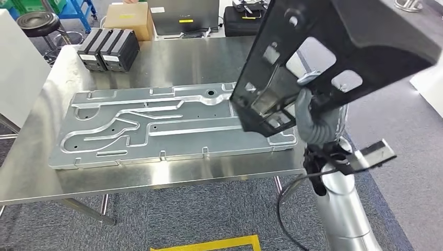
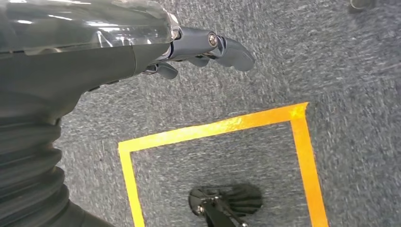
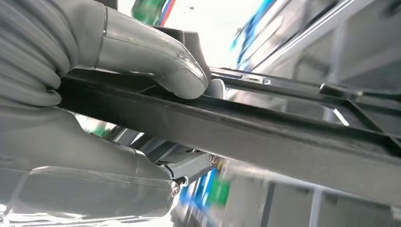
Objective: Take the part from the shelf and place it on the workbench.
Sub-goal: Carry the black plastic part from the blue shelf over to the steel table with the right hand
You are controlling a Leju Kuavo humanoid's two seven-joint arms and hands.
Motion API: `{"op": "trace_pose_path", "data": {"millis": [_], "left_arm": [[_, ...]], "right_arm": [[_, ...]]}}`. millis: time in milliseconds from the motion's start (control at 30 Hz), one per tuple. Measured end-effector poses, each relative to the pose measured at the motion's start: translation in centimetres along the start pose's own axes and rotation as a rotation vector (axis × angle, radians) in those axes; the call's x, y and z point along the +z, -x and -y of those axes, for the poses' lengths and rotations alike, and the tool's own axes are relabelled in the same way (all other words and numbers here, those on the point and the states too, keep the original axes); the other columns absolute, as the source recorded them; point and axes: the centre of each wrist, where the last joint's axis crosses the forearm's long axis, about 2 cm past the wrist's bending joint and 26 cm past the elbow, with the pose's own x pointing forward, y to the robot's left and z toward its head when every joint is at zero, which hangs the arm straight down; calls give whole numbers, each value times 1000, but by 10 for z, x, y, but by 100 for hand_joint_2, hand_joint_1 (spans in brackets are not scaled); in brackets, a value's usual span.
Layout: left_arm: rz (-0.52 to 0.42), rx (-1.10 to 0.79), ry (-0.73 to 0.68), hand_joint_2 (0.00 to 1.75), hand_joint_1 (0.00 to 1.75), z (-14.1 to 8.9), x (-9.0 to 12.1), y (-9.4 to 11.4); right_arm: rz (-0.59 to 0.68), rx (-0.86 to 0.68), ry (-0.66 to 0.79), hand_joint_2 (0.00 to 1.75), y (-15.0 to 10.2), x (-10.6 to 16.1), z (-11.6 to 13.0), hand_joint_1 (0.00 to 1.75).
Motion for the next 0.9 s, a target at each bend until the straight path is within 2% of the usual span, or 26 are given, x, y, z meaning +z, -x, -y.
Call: {"op": "trace_pose_path", "data": {"millis": [100,233,300,400,533,900], "left_arm": [[-1,-4,12,175,0,1,0,-1],[3,-22,28,175,0,1,-1,-3],[4,-32,30,175,0,0,-2,-3],[8,-42,30,175,0,0,-3,-5],[11,-50,31,175,0,-1,-3,-6],[15,-61,31,175,0,-3,-4,-7]], "right_arm": [[-31,222,27,175,30,-28,27,175],[-136,636,26,175,74,-61,65,175],[-188,791,-9,175,87,-77,69,175],[-267,953,-109,175,104,-92,61,175],[-327,1029,-228,175,119,-96,43,175],[-370,1080,-324,175,129,-101,32,175]]}}
